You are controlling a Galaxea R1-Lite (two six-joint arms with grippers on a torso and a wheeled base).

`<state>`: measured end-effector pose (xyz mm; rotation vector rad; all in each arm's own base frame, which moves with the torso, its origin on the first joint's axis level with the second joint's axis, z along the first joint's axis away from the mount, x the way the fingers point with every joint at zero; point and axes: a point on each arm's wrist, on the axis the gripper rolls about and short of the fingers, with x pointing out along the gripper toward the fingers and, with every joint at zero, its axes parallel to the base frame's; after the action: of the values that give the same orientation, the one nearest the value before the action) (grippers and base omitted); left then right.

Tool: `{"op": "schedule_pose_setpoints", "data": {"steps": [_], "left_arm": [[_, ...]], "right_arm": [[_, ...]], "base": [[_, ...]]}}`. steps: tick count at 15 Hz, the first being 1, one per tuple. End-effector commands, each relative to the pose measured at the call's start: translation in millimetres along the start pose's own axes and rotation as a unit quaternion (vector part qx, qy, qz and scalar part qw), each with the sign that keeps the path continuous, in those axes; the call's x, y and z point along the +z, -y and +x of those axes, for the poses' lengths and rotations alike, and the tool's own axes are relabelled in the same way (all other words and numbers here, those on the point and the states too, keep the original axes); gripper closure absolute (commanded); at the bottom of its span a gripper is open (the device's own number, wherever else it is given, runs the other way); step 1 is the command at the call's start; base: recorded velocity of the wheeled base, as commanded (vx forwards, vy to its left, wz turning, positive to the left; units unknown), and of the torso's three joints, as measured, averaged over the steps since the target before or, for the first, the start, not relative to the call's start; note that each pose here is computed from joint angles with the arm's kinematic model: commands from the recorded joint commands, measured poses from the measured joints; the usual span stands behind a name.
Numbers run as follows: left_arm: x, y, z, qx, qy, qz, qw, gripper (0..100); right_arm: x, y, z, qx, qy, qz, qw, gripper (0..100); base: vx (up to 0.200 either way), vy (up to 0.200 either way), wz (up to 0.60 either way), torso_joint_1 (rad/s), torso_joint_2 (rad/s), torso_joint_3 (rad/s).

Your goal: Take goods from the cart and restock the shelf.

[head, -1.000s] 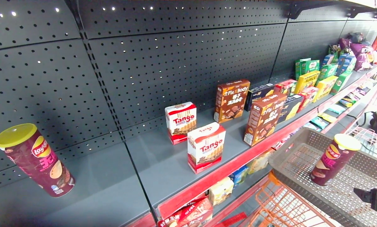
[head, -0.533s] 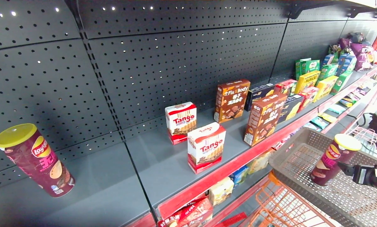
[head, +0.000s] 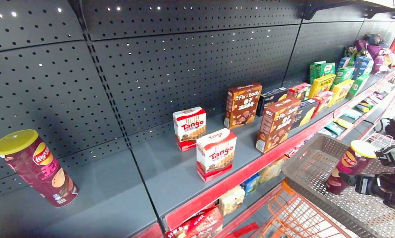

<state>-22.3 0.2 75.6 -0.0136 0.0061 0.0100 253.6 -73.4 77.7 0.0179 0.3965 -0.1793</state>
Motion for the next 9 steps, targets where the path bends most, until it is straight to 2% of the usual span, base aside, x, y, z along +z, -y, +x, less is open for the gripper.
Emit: {"op": "schedule_pose_setpoints", "data": {"steps": [1,9], "left_arm": [[0.0,0.0,0.1,0.0,-0.001,0.0,1.0,0],[0.0,0.0,0.1,0.0,-0.001,0.0,1.0,0]], "right_arm": [[0.6,-3.4,3.6,0.006,0.003,-0.004,1.0,0],[5.7,-3.1,19.2,0.007,0.033,-0.014,0.999,0]], "base": [[0.0,0.0,0.0,0.0,0.0,0.0],[0.0,0.0,0.0,0.0,0.0,0.0]]}}
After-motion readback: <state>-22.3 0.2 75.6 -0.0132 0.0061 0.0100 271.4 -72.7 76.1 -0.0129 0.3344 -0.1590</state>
